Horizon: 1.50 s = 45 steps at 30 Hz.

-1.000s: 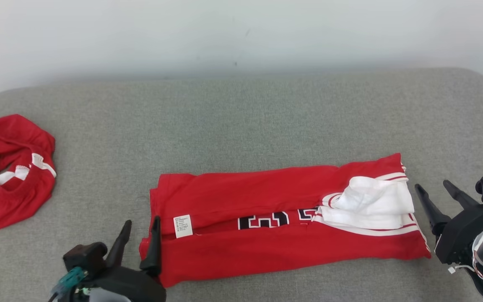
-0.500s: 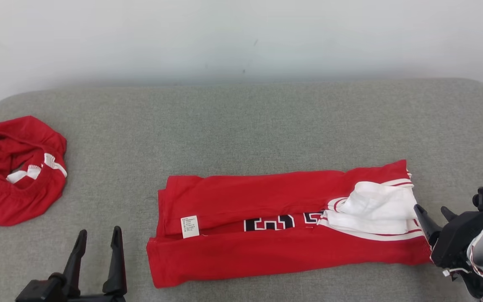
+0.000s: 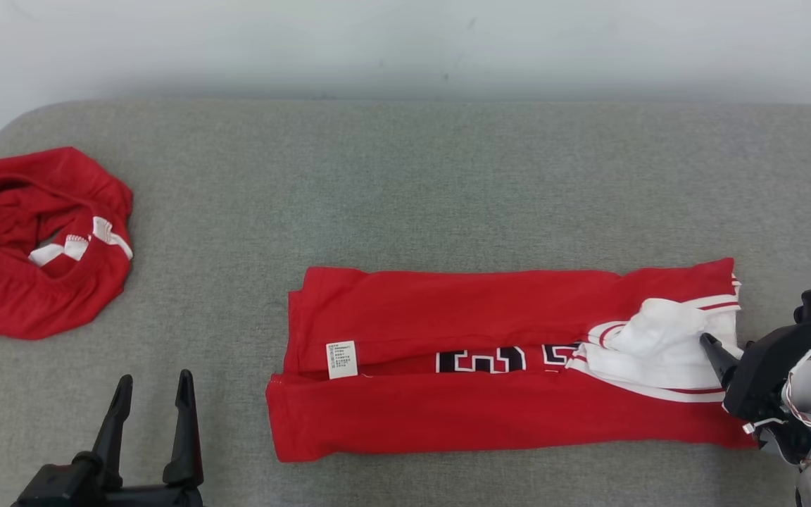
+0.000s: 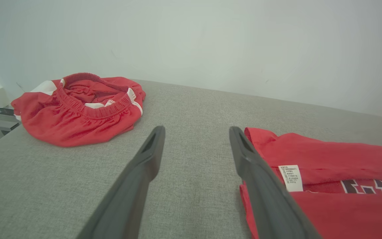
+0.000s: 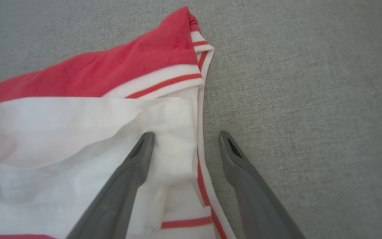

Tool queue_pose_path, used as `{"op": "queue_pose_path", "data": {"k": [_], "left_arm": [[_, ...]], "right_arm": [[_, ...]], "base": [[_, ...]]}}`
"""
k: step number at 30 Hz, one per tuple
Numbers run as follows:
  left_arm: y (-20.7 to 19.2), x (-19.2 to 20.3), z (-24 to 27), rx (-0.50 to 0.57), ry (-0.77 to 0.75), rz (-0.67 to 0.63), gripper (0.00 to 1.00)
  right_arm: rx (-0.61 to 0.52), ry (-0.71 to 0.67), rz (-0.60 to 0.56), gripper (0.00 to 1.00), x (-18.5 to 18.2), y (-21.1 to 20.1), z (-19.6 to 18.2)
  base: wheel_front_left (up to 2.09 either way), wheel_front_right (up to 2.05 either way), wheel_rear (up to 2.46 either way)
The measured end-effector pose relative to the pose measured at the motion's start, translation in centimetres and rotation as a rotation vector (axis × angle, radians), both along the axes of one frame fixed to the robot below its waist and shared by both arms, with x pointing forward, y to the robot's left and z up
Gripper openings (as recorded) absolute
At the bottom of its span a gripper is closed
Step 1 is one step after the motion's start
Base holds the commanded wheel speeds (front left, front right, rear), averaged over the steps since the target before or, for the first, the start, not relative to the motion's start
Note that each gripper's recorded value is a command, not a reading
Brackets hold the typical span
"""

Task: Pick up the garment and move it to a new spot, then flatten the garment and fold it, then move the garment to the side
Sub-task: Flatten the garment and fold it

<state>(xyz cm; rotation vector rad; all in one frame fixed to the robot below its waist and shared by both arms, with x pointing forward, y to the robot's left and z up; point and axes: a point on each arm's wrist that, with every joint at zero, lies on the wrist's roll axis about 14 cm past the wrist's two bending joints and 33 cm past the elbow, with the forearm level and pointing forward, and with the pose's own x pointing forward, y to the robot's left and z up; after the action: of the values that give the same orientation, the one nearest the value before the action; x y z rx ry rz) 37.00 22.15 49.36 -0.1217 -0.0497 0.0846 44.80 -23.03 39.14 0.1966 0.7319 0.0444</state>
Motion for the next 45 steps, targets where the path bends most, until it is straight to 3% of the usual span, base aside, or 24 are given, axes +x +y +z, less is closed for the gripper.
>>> {"op": "queue_pose_path", "data": {"k": [11, 12, 13, 14, 15, 22, 31, 36, 39, 45], "left_arm": [[1.4, -0.3, -1.2, -0.008, 0.037, 0.049, 1.0], [1.4, -0.3, -1.2, -0.009, 0.037, 0.051, 1.0], [1.3, -0.3, -1.2, -0.01, 0.036, 0.047, 1.0], [1.3, -0.3, -1.2, -0.011, 0.036, 0.044, 1.0], [1.2, -0.3, -1.3, -0.012, 0.038, 0.042, 1.0], [0.5, -0.2, -1.2, -0.021, 0.033, 0.024, 1.0], [-0.3, -0.2, -0.8, -0.036, 0.015, 0.002, 1.0], [-0.8, -0.4, -0.5, -0.046, 0.005, -0.009, 1.0], [-1.0, -0.5, -0.2, -0.051, -0.002, -0.014, 1.0], [-1.3, -0.8, 0.1, -0.055, -0.014, -0.021, 1.0]], "right_arm": [[0.0, 0.149, 0.028, 1.0, 0.6, 1.7, -2.6], [-0.004, 0.153, 0.031, 0.9, 0.6, 1.8, -2.6], [-0.006, 0.157, 0.032, 0.48, 0.5, 1.8, -2.6], [-0.008, 0.159, 0.034, 0.39, 0.5, 1.8, -2.5], [-0.012, 0.161, 0.037, 0.0, 0.4, 1.9, -2.5], [-0.027, 0.112, 0.026, 0.0, 0.4, 1.6, -1.7], [-0.231, 0.01, -0.113, 0.0, -0.3, -7.1, 1.2], [-0.323, -0.039, -0.137, 0.0, -0.3, -9.3, 3.7], [-0.328, -0.064, -0.123, 0.0, 0.0, -8.3, 4.6], [-0.281, -0.102, 0.015, 0.0, 0.6, -1.9, 5.6]], "base": [[0.0, 0.0, 0.0], [0.0, 0.0, 0.0], [0.0, 0.0, 0.0], [0.0, 0.0, 0.0], [0.0, 0.0, 0.0], [0.0, 0.0, 0.0], [0.0, 0.0, 0.0], [0.0, 0.0, 0.0], [0.0, 0.0, 0.0], [0.0, 0.0, 0.0]]}}
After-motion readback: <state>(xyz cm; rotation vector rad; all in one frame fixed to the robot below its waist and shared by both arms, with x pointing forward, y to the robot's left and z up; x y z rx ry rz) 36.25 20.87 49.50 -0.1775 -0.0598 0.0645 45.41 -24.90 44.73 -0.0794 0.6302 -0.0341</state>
